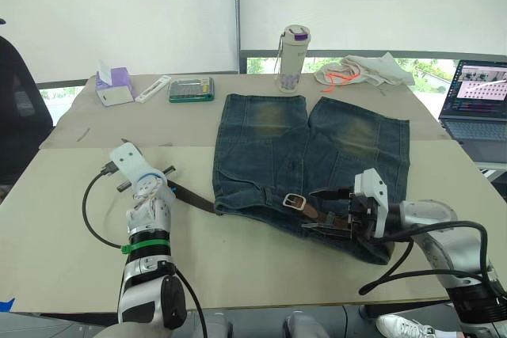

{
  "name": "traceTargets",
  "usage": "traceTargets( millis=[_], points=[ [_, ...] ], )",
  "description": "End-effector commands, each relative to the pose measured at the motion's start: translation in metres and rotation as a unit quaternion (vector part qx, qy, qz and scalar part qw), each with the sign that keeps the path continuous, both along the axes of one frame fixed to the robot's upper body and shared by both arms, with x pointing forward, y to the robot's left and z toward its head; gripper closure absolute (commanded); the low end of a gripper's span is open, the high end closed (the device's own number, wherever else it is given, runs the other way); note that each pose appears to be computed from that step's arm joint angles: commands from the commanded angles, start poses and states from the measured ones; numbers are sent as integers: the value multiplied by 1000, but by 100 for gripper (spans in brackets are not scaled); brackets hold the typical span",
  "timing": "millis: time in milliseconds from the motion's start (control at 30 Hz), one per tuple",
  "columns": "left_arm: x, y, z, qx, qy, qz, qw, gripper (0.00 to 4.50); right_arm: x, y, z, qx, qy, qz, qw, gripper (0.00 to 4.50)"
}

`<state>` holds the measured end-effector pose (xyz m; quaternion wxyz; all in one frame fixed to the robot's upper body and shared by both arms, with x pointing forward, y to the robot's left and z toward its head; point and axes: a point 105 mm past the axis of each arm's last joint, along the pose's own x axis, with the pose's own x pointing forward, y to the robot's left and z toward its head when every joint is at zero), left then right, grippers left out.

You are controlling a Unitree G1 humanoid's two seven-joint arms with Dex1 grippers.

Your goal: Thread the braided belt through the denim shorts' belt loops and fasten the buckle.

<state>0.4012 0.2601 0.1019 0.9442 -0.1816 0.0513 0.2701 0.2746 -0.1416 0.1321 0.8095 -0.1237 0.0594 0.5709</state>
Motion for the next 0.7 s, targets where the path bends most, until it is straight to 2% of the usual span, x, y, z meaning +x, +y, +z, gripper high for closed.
traceTargets(
  millis=[33,133,233,367,500,567,700],
  points=[
    [8,-18,55,62,-135,-86,985,448,2,4,19,22,-31,-4,999,0],
    [7,-46,84,165,-197,-173,951,448,7,4,27,52,-23,-34,998,0],
    [0,-80,103,258,-250,-249,900,448,16,10,49,129,-15,-79,988,0],
    [-12,-123,107,402,-277,-330,808,448,22,18,68,194,10,-117,974,0],
    [-28,-162,105,524,-310,-374,700,448,31,26,78,230,65,-160,958,0],
    [-37,-176,102,563,-329,-390,650,448,36,28,84,263,113,-175,942,0],
    [-51,-192,99,603,-361,-405,585,448,45,29,83,310,218,-207,902,0]
  ],
)
